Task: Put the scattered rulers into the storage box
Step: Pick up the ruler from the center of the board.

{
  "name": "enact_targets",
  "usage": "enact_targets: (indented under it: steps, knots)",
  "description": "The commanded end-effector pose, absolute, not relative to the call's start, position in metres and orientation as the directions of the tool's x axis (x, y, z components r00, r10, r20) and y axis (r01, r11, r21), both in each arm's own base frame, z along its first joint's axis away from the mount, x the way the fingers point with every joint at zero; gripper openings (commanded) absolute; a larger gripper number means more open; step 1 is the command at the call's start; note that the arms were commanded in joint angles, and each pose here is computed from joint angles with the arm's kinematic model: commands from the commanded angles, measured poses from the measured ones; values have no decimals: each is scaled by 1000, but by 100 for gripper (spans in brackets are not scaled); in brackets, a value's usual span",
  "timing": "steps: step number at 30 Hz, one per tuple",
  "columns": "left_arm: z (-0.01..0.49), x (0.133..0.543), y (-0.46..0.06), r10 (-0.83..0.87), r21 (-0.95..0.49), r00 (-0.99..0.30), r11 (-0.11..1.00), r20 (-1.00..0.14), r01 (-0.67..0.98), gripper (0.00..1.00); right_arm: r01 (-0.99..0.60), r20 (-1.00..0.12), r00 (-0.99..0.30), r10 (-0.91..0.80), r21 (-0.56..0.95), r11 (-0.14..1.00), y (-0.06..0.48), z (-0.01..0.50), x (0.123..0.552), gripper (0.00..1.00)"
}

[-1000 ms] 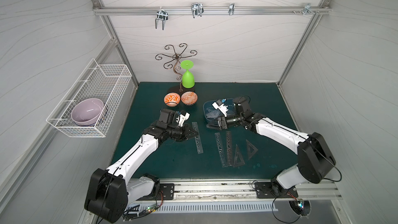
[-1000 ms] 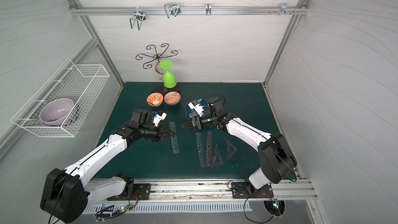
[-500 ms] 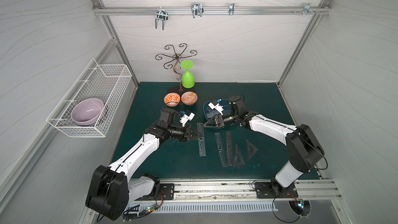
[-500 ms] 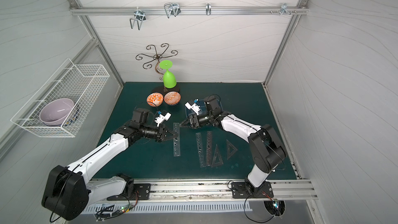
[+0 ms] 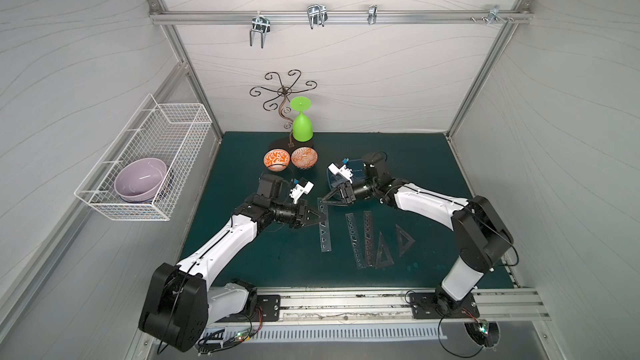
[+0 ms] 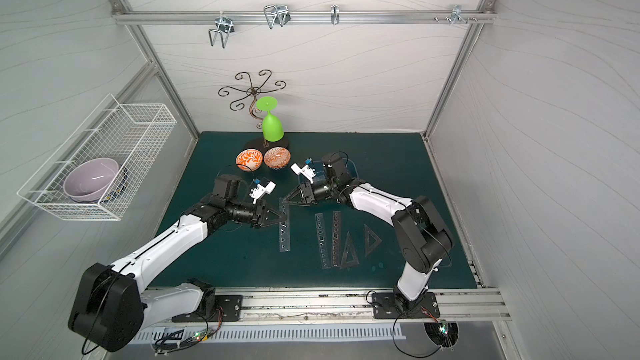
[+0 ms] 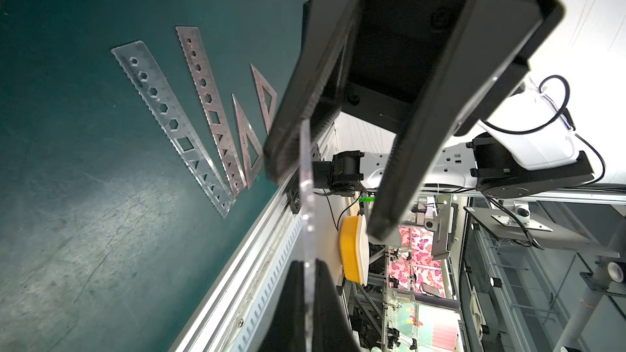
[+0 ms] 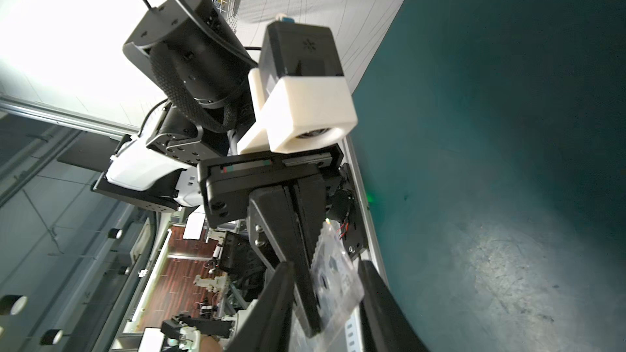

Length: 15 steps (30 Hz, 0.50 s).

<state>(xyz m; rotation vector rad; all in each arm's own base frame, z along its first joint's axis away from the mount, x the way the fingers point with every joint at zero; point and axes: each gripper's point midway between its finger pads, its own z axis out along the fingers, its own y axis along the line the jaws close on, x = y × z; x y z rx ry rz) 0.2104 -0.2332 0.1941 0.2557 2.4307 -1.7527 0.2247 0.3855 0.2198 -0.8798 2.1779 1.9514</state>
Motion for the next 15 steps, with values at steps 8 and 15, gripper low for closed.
enact_targets:
  steps: [8, 15]
  knots:
    - [202, 210, -235, 75, -918, -963, 289, -260, 271, 0, -467, -441, -828, -347, 884, -10, 389, 227, 228, 3]
    - [199, 214, -230, 68, -889, -959, 362, -274, 280, 15, -452, -419, -856, -302, 891, 45, 380, 226, 243, 0]
